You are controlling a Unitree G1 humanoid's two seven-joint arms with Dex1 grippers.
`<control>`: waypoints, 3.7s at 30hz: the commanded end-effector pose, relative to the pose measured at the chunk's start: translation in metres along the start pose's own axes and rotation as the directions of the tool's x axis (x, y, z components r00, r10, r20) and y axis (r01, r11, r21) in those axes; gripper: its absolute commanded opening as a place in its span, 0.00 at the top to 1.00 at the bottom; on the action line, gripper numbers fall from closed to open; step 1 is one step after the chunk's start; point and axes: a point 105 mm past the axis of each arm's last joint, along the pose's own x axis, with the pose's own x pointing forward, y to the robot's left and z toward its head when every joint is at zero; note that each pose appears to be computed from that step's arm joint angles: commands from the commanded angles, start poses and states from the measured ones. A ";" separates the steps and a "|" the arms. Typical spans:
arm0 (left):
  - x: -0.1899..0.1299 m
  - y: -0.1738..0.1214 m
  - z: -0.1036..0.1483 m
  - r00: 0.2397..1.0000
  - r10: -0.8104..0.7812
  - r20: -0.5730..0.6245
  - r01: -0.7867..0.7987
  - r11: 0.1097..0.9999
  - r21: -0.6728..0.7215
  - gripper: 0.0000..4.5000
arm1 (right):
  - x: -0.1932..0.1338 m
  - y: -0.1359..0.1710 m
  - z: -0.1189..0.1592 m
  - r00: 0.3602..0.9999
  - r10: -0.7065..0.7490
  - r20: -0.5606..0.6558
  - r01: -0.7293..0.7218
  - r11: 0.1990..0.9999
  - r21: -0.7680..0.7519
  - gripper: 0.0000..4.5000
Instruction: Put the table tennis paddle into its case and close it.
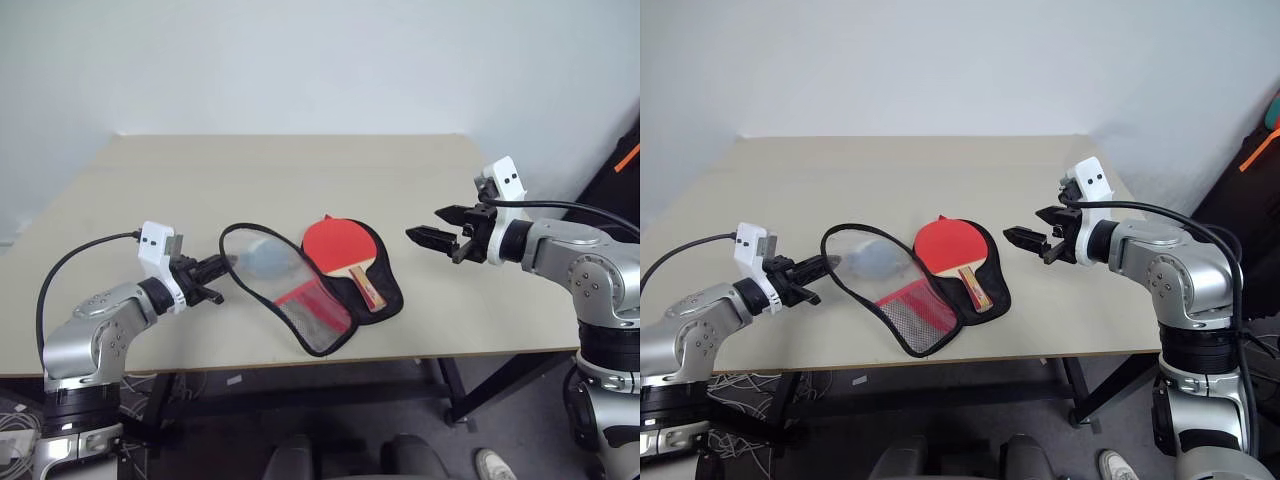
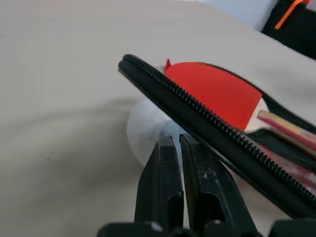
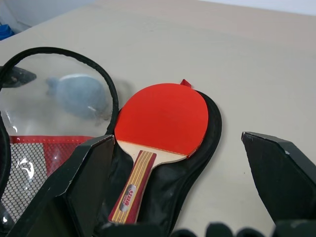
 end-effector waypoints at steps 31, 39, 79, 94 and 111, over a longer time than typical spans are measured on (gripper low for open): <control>0.075 -0.086 0.004 0.986 -0.163 -0.017 0.155 0.958 -0.240 0.99 | -0.002 -0.010 0.018 0.989 -0.105 0.101 0.104 0.994 0.021 0.00; 0.062 -0.107 -0.031 0.955 -0.259 -0.147 0.194 0.915 -0.354 0.99 | 0.001 -0.005 0.014 0.990 -0.095 0.100 0.092 0.995 0.030 0.00; 0.070 -0.139 -0.068 0.888 -0.417 -0.194 0.159 0.674 -0.721 0.01 | -0.003 0.000 0.004 0.987 -0.130 0.094 0.124 0.990 0.064 0.00; 0.089 -0.144 -0.072 0.893 -0.403 -0.200 0.101 0.612 -0.784 0.01 | 0.000 0.007 0.003 0.986 -0.129 0.103 0.121 0.989 0.085 0.00; 0.108 -0.155 -0.074 0.884 -0.383 -0.269 0.032 0.622 -0.782 0.01 | 0.004 0.012 0.005 0.986 -0.124 0.116 0.112 0.989 0.101 0.00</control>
